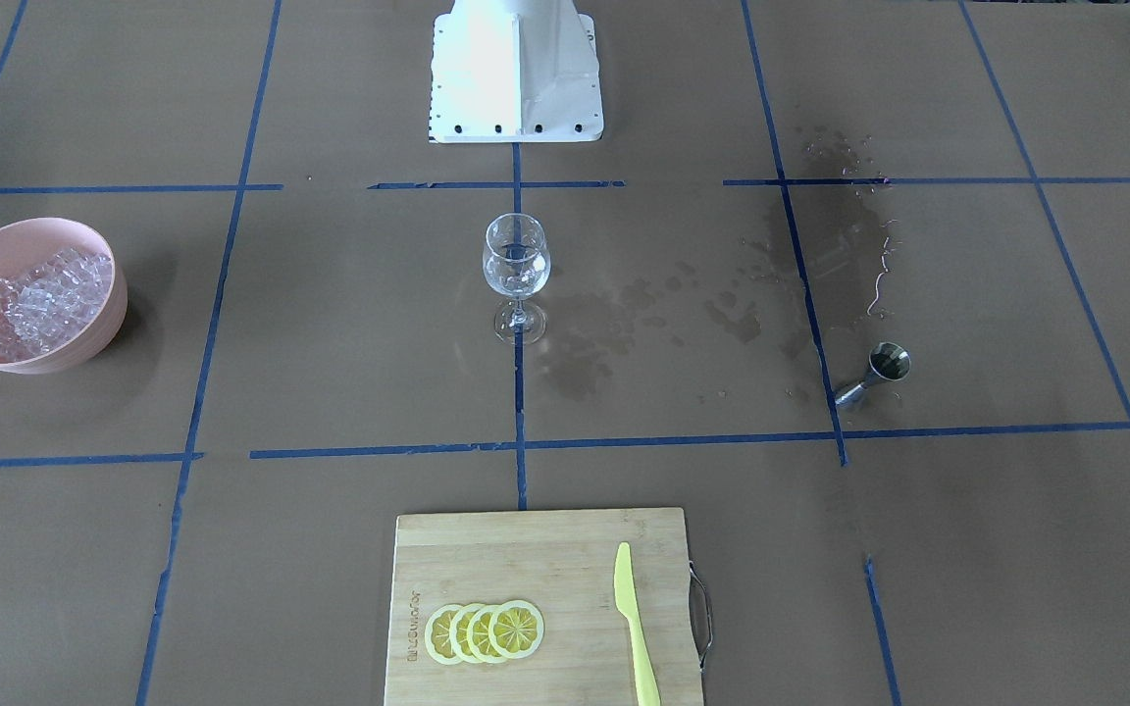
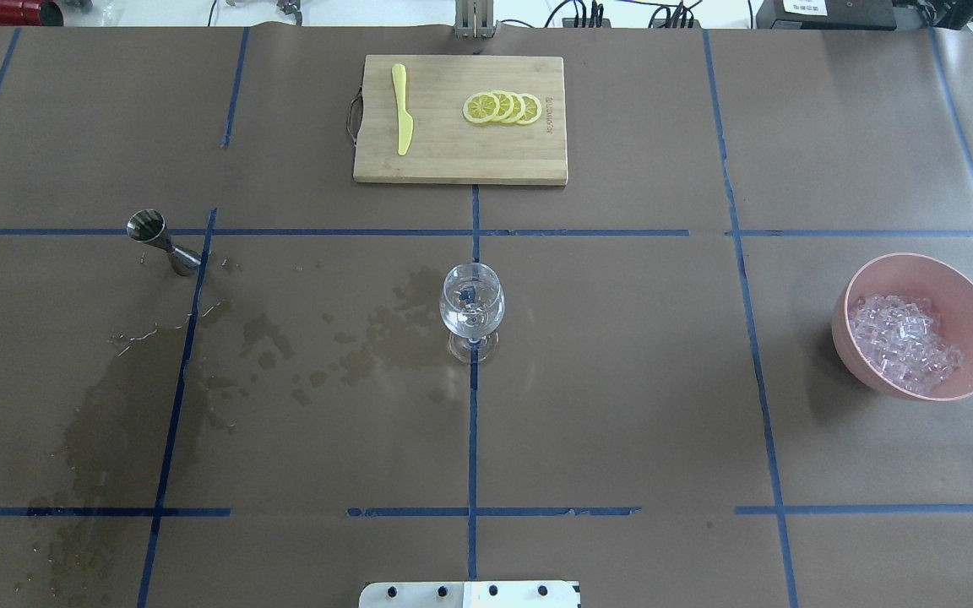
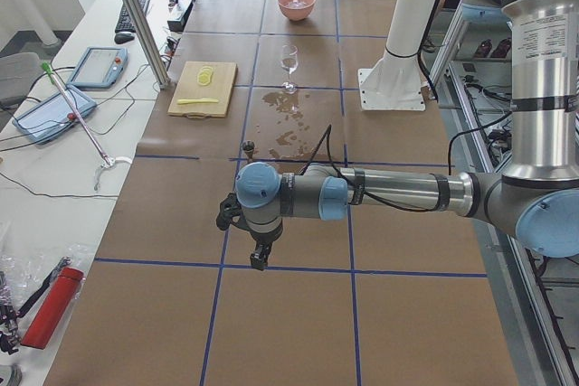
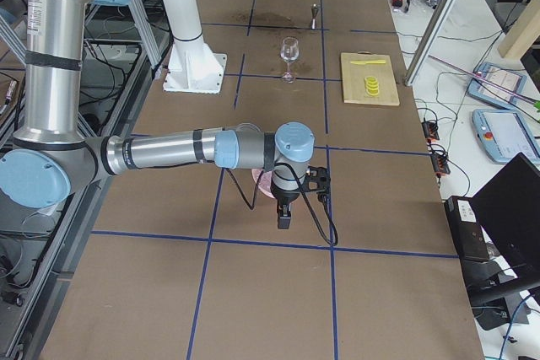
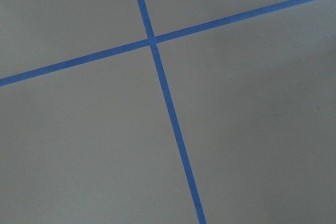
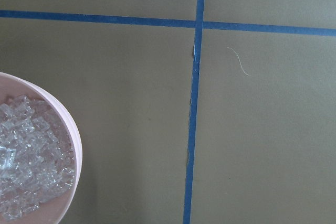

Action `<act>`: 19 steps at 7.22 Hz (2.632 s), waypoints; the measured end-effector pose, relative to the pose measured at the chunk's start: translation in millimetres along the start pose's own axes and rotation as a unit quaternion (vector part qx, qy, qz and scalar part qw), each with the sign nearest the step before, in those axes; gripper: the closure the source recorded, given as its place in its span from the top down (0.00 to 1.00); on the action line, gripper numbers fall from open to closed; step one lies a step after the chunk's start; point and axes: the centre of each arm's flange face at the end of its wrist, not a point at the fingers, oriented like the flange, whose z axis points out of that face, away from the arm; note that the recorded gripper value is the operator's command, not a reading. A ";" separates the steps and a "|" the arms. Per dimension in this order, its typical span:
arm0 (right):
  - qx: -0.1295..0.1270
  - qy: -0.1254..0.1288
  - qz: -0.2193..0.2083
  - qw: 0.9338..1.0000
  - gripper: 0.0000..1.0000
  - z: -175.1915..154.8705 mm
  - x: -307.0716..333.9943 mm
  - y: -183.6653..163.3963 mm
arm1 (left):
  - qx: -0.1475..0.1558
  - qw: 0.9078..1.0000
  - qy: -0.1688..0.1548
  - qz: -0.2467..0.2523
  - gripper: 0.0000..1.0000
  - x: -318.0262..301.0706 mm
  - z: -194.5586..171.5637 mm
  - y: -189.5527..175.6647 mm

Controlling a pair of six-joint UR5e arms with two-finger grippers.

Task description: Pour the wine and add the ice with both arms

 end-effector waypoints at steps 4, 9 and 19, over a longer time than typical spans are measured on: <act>0.007 0.000 -0.024 1.000 1.00 -8.0 -28.6 -6.1 | 0.029 0.999 -0.008 0.039 1.00 7.4 -4.1 -8.2; 0.081 -0.010 -0.049 0.995 1.00 -31.7 -61.2 -23.7 | 0.118 0.983 0.055 0.130 1.00 40.2 -23.8 -24.8; 0.147 -0.042 -0.081 0.985 1.00 -55.4 -85.8 -35.4 | 0.382 0.923 0.044 0.023 1.00 324.2 -4.0 -124.6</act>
